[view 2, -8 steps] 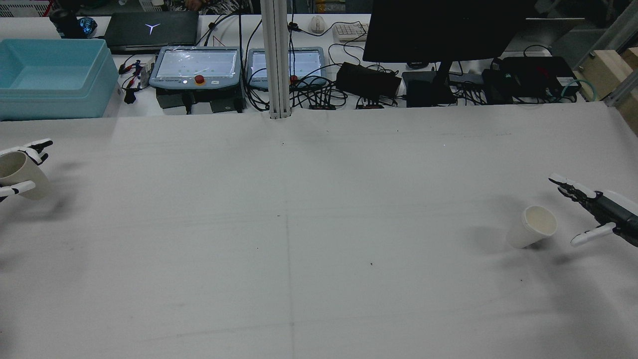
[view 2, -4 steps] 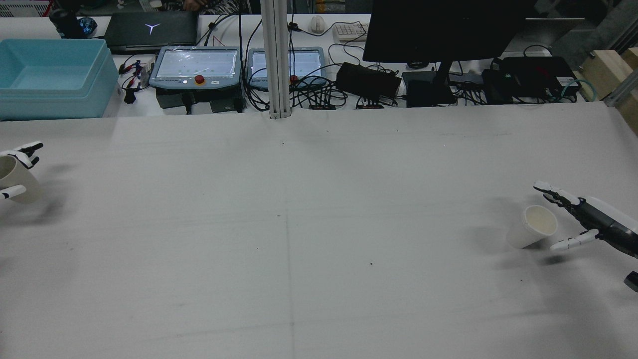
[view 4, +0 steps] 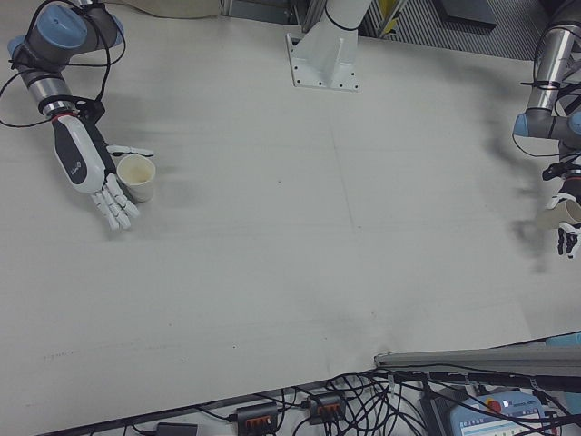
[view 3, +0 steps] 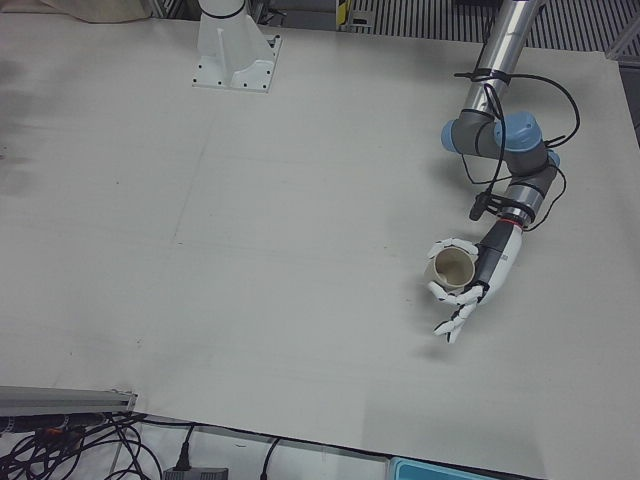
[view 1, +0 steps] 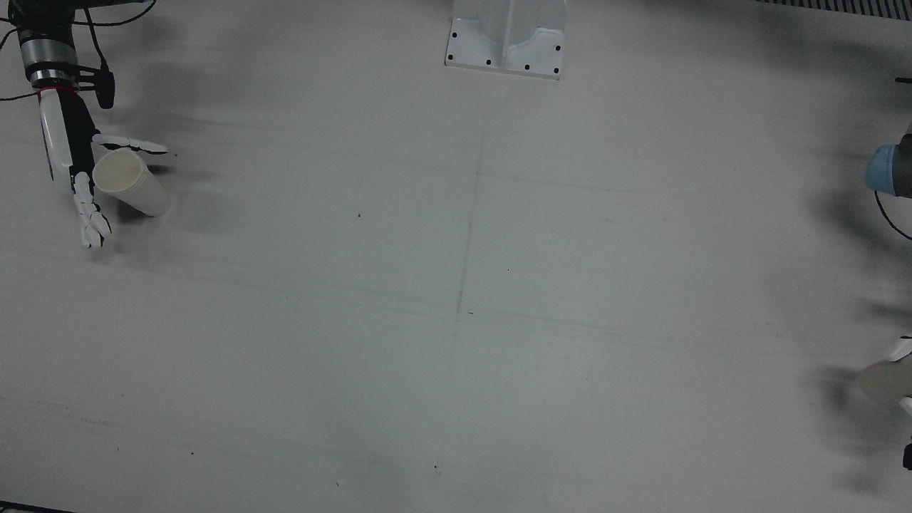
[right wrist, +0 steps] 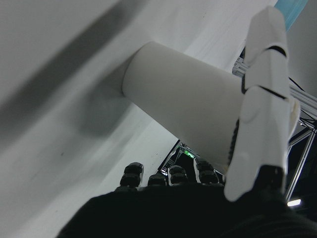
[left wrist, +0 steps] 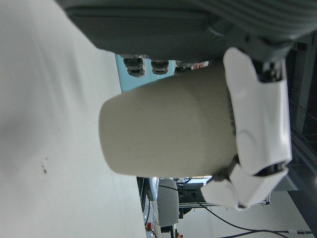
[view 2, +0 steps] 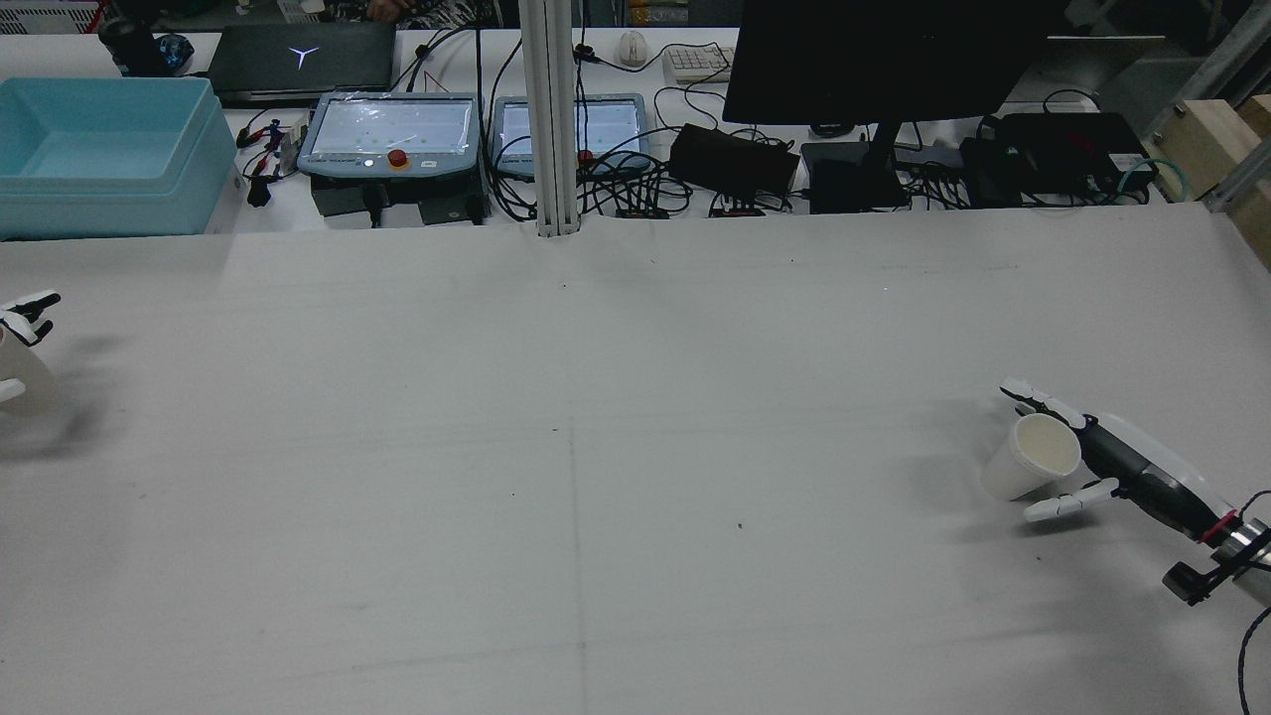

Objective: Pour water
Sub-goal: 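Move the right hand down to the other beige cup and grasp it, then lift both cups and bring them toward the table center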

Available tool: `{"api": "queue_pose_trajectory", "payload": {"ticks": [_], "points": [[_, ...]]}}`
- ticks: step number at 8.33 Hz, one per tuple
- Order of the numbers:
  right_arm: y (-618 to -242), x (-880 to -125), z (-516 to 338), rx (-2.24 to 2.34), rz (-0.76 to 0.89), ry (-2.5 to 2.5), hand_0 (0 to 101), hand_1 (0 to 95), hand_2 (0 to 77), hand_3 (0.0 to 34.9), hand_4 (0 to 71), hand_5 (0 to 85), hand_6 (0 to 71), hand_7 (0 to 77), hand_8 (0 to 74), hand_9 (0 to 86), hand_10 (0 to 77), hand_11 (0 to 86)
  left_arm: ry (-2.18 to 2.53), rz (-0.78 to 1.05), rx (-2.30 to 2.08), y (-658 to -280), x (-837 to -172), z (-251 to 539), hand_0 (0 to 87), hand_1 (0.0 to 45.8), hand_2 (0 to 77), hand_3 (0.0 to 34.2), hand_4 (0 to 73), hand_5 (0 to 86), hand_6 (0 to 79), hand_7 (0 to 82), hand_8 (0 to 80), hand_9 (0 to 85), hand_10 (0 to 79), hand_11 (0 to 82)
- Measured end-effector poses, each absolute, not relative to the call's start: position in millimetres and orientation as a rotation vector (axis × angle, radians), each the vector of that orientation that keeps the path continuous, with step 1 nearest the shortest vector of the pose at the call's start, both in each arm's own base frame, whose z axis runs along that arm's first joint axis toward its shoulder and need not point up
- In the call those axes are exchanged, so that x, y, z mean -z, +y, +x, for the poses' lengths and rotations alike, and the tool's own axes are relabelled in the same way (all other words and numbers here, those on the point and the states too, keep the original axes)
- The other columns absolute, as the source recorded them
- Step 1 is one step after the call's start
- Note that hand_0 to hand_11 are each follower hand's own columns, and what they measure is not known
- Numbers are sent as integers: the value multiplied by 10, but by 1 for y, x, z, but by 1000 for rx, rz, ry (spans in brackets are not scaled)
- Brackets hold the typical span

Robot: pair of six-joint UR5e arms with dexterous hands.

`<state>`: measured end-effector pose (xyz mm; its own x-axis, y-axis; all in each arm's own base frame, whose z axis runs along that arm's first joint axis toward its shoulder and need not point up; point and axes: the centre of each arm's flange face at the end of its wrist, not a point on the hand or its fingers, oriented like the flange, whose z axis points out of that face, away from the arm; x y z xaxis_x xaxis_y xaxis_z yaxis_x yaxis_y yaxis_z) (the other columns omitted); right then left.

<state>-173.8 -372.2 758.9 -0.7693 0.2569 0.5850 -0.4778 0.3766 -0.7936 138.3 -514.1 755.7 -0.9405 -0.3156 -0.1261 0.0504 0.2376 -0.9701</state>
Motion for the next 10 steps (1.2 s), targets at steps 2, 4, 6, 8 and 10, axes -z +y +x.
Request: {"api": "queue_pose_trajectory", "payload": {"ticks": [2,4,6,8,10], "points": [[-371,-730,-190,-1476,211,-2050,590,284,104,0,0,147,5,104,5,11,44,104,2217,-240,1765,-506,-764,130,552,185,393,5,387,425,82,169,33,44,38,71],[-369,-713,-190,-1494,246,-2057,797,273,344,15,0,605,289,420,365,207,349,376,2209,-238,1774,-496,-773,123,548,185,393,0,393,431,82,169,33,44,38,71],[-367,-702,-187,-1501,259,-2043,795,240,349,11,0,725,349,480,464,316,398,442,2210,-235,1779,-494,-777,120,547,185,393,0,393,431,76,169,33,44,38,71],[-356,-672,-164,-1522,283,-2070,797,153,382,0,0,698,436,633,551,502,529,605,2221,-232,1777,-495,-776,116,546,185,393,0,393,431,82,169,33,44,38,71],[-351,-604,-136,-1544,329,-2071,798,153,382,0,0,698,447,682,529,714,665,709,2234,-238,1765,-498,-770,118,560,185,393,0,393,431,76,185,27,44,38,71]]}}
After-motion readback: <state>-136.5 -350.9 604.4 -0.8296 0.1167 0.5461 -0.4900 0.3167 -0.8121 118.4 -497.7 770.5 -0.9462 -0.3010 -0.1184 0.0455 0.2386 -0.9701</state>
